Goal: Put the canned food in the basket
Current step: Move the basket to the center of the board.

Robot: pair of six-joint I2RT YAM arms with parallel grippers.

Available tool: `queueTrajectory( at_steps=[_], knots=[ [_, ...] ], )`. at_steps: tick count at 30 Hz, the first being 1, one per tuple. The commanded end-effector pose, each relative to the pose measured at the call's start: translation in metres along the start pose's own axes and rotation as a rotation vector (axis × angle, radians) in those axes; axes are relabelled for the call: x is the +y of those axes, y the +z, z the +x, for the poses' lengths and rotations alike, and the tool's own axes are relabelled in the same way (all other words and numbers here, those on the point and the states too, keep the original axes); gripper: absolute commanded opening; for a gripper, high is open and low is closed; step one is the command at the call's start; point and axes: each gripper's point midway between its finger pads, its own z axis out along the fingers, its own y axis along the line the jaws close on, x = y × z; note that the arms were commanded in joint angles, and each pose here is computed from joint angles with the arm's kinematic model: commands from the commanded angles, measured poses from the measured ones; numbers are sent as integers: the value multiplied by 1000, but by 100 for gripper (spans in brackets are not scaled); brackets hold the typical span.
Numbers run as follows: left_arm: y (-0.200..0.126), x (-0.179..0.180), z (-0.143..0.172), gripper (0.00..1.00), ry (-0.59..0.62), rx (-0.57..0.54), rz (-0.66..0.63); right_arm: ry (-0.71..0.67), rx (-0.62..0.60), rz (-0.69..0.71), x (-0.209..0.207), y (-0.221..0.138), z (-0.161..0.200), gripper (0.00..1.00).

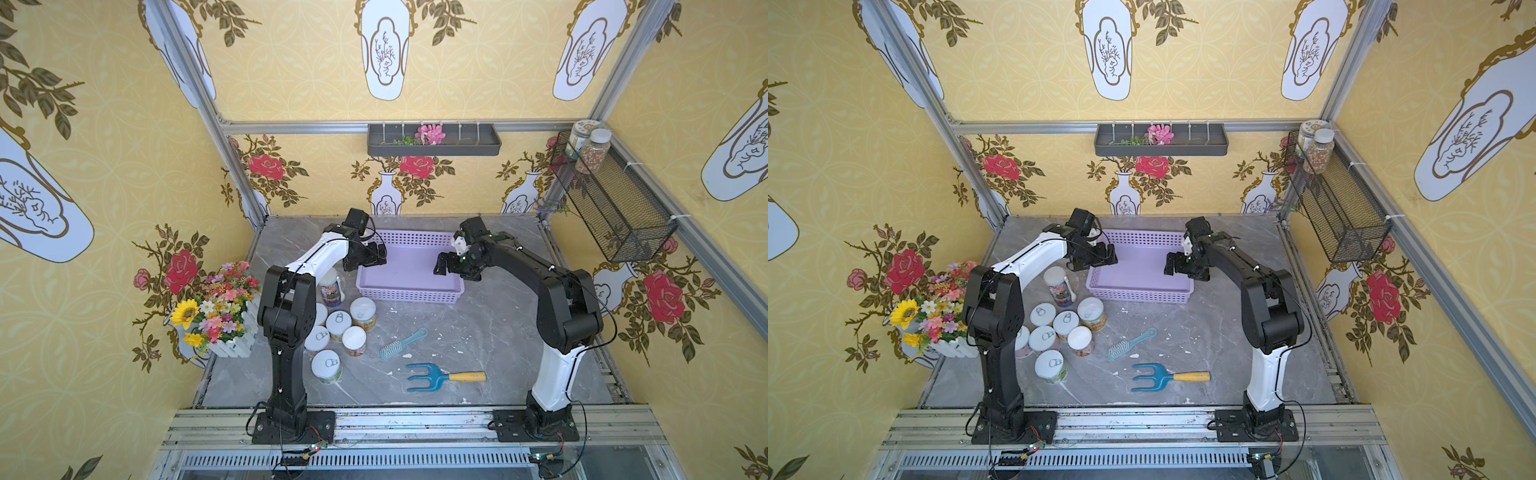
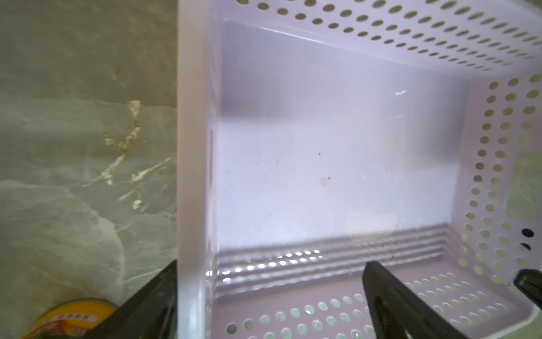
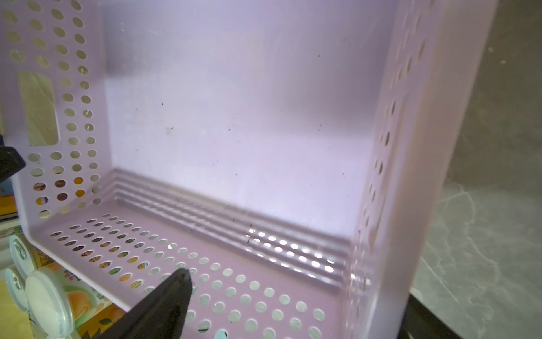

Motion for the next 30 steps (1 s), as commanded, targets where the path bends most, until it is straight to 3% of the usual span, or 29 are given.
queueTrajectory(
  at_steps=[1, 19, 30],
  knots=[
    [2, -16, 4, 99, 50, 10, 48, -20, 2, -49, 9, -6, 5, 98],
    [1, -77, 56, 98, 128, 53, 87, 36, 10, 195, -51, -28, 61, 97],
    [2, -62, 52, 100, 96, 21, -6, 96, -36, 309, -79, -41, 61, 97]
  ],
)
